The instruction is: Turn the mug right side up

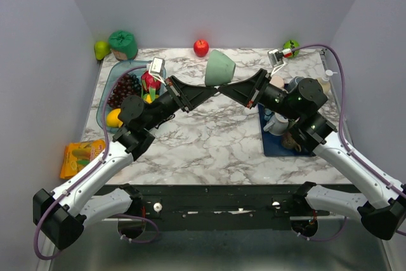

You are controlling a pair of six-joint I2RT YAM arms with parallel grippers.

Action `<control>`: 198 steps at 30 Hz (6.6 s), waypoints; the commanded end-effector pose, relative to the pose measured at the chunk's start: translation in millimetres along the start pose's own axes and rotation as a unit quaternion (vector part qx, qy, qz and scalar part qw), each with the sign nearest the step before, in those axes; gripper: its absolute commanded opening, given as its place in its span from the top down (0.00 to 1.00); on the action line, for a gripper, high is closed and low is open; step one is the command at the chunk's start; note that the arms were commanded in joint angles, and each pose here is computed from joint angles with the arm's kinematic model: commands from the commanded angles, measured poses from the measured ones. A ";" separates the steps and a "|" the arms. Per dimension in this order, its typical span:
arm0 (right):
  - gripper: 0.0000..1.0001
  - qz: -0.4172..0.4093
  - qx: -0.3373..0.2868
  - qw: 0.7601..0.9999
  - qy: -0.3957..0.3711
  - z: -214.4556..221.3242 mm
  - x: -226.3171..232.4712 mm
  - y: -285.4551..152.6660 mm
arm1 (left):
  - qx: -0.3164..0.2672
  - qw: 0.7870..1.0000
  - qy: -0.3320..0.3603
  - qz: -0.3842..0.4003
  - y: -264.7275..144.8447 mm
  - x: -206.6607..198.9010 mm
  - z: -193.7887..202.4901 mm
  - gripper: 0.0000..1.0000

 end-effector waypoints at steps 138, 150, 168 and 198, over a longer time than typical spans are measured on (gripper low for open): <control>0.62 0.846 0.078 0.527 0.041 95.2 -346.1 -198.9 | 0.072 0.847 0.300 -0.433 -83.5 192.3 -67.1 0.04; 0.65 0.843 0.083 0.531 0.020 90.9 -346.7 -201.8 | 0.070 0.846 0.297 -0.437 -88.3 193.1 -64.8 0.04; 0.81 0.835 0.093 0.542 -0.007 81.2 -345.1 -197.9 | 0.069 0.847 0.296 -0.437 -86.8 192.7 -65.7 0.04; 1.00 0.576 -0.007 0.817 0.027 2.4 -159.2 -157.1 | 0.109 0.924 0.254 -0.265 -60.5 126.1 -31.8 0.04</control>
Point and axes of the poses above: each gripper's point midway between its finger pads, its own y axis out along the fingers, its own x axis along the line the jaws close on, z = x × y, the point moved 3 cm from there along -y, back along the fingers, and after that the axes turned 5 degrees about -y, right-handed, at the moved point
